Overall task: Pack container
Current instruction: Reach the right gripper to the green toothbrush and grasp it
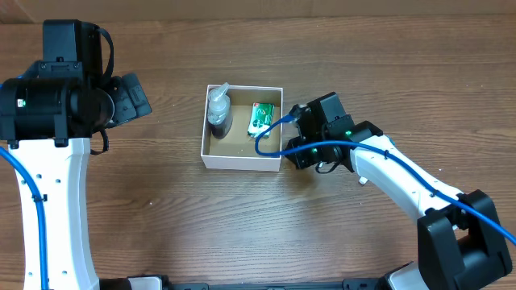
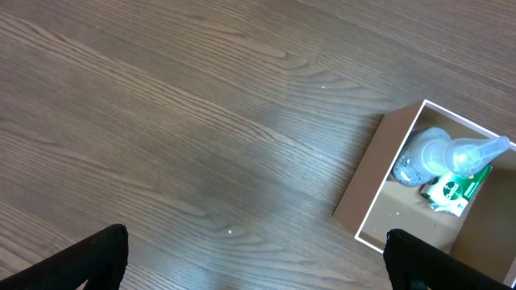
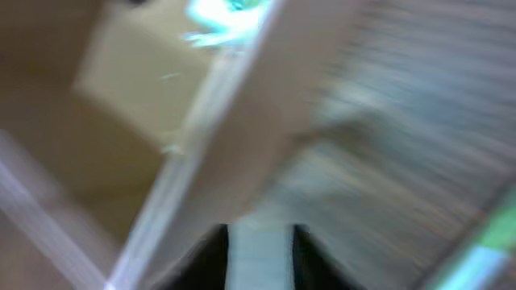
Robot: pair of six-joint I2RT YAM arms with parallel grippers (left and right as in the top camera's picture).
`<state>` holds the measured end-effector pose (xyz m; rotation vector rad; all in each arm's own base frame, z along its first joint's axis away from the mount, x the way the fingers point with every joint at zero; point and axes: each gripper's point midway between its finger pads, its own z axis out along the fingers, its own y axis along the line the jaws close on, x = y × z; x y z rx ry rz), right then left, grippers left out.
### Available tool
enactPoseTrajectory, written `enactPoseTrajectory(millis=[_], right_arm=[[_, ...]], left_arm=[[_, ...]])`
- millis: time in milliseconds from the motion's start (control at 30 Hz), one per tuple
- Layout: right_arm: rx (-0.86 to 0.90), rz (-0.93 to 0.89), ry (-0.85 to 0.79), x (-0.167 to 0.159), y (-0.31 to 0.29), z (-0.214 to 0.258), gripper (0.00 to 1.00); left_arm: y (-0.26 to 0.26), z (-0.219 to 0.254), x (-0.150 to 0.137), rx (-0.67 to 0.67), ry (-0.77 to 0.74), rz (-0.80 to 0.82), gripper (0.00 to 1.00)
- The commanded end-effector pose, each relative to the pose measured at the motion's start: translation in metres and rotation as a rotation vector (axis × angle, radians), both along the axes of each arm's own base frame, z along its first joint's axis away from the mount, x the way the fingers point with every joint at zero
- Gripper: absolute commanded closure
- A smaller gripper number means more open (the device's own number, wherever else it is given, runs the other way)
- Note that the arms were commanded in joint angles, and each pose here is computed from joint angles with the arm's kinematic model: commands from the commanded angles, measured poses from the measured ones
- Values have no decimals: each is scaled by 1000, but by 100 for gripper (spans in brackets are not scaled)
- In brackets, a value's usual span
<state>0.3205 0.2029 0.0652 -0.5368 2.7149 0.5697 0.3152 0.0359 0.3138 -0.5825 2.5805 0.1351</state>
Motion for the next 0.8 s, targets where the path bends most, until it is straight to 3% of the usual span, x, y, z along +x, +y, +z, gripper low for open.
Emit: enactPoseTrajectory(millis=[0,33,100,233,600,767], right_arm=[[-236,-313,-158,47,-60,23,47],[-262,-339,-194,54,-67,35,36],[-291,-378,-294,70,-75,72,26],[-272,-351,-373,85,-69,104,14],[-361,-336,-194,88,-68,18,15],[-254,-392,-102,95,-73,-2,18]], left_arm=[[1,-1,1,8,6,-22,0],[1,-1,1,8,6,-22,0],[1,-1,1,7,6,-21,0],[1,0,1,8,3,-22,0],[1,0,1,7,3,-22,0],[1,0,1,8,3,-21,0]])
